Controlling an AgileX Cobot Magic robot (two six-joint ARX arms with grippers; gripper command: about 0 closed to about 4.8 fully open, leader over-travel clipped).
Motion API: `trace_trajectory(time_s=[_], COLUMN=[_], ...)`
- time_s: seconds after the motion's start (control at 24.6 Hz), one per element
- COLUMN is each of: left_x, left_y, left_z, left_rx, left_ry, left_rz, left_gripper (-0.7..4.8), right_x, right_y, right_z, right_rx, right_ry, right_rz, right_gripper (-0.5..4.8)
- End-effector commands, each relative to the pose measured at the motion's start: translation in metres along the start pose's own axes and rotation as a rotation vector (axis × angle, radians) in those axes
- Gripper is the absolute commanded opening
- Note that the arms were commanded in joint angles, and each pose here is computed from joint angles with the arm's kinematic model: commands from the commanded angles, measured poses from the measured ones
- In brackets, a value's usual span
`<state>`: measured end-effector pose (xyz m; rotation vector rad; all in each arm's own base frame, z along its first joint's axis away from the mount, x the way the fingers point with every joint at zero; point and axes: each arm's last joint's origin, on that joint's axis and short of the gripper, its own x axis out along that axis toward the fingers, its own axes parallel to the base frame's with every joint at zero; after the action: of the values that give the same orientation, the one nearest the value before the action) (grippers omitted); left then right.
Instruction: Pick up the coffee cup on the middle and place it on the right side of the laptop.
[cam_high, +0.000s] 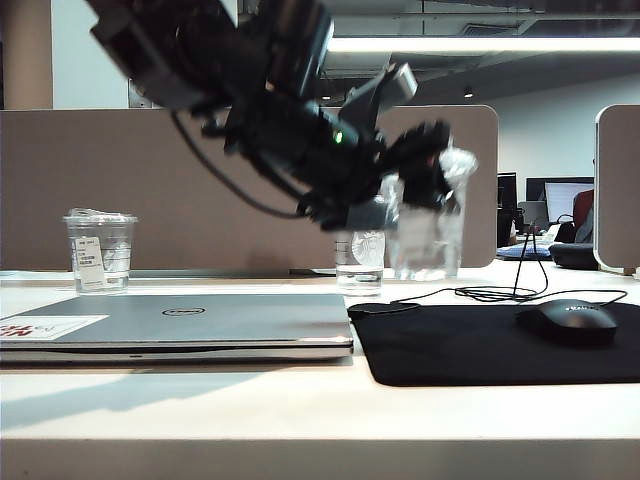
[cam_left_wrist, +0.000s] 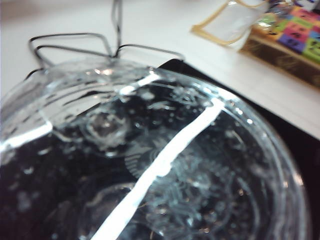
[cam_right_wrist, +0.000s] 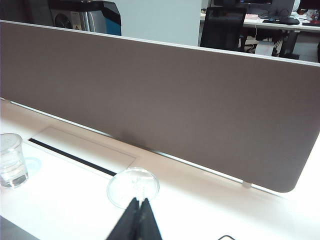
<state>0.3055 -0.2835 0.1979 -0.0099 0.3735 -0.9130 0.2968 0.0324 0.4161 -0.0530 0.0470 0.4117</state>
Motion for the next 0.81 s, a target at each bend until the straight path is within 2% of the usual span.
trace_trajectory(time_s=[0.04,0.61,0.69,0.73,0.81], left_x=[0.004,0.019,0.02,0.02,0.02], left_y=[0.001,0.003,0.004,0.004,0.004], left_z=[-0.007,-0.033,-0.037,-0.039,-0.042], left_rx=[-0.003,-0.013,-0.017,-0.02,-0.026], left_ry=[-0.018,0.053,0.074,0.088,0.119], left_rz=[0.004,0.027,0.028,0.03,0.033], left_gripper=[3.35,3.38,3.57,3.85,4.79], right_x=[-0.002,-0.001,-0.001,-0.001,-0.001], right_y=[0.001,0.001,0.001,0.001,0.001], right_z=[0.002,-0.002,-0.002,-0.002,-0.002], right_rx=[-0.005,0.003,0.003,0.003,0.002], right_ry=[-0.002,0.019,0.019,0.019,0.019], right_rz=[0.001,0.002,0.002,0.002,0.002], right_gripper=[-0.06,-0.06,-0.06,-0.06,-0.06])
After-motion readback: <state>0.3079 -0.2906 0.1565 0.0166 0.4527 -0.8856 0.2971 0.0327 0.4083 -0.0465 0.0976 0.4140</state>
